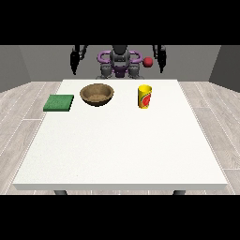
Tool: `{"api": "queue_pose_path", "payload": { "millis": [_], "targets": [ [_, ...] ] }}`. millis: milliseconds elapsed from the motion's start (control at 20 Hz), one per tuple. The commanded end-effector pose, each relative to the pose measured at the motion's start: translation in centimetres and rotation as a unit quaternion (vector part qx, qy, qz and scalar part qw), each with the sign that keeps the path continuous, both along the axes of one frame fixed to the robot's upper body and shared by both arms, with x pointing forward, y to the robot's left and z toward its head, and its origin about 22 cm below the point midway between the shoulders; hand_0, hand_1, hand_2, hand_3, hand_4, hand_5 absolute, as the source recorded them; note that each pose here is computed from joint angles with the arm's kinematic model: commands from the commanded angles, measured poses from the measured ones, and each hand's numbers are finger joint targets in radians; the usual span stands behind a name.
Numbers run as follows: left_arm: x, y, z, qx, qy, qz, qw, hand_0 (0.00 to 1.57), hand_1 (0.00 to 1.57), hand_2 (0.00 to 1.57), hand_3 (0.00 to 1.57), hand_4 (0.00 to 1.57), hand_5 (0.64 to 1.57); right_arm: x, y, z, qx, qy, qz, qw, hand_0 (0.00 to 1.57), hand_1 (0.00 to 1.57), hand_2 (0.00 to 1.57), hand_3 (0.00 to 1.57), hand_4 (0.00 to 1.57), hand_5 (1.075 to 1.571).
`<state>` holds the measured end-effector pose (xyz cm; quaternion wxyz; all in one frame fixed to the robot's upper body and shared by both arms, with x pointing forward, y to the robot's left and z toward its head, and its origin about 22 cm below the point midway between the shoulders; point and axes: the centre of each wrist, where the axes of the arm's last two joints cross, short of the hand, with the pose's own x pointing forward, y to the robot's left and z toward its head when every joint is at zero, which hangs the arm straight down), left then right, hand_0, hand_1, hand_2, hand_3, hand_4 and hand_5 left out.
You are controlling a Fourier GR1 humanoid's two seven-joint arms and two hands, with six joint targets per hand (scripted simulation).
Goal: Pick the cup and pour the ball into the bowl, then pick the bowl and place it on the pad
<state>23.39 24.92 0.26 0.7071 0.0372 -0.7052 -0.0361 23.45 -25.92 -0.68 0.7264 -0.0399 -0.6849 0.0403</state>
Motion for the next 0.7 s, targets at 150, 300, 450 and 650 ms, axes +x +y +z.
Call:
{"api": "queue_pose_path", "payload": {
  "millis": [150, 300, 450, 650],
  "targets": [
    [0.1, 1.0, 2.4, 0.017, -0.003, 0.005, 1.000, 0.00, 0.00, 0.00, 0.00, 0.00, 1.535, 0.4, -0.7, 3.0, -0.015, -0.020, 0.003, 0.9997, 0.00, 0.00, 0.00, 0.00, 0.62, 1.559],
    [-0.3, -5.2, 3.7, -0.108, 0.057, -0.042, 0.992, 0.00, 0.00, 0.00, 0.00, 0.00, 1.535, 0.1, -2.0, 2.6, 0.054, 0.004, -0.029, 0.9981, 0.00, 0.00, 0.00, 0.00, 0.62, 1.559],
    [0.0, -6.4, 6.9, -0.110, 0.070, -0.019, 0.991, 0.00, 0.00, 0.00, 0.00, 0.00, 1.536, -0.9, -1.5, 2.7, 0.054, 0.025, -0.038, 0.9975, 0.00, 0.00, 0.00, 0.00, 0.61, 1.561],
    [0.2, -6.2, 8.1, -0.105, 0.011, 0.006, 0.994, 0.00, 0.00, 0.00, 0.00, 0.00, 1.536, 0.0, -2.2, 7.4, 0.067, -0.029, -0.022, 0.9971, 0.00, 0.00, 0.00, 0.00, 0.55, 1.563]
  ]
}}
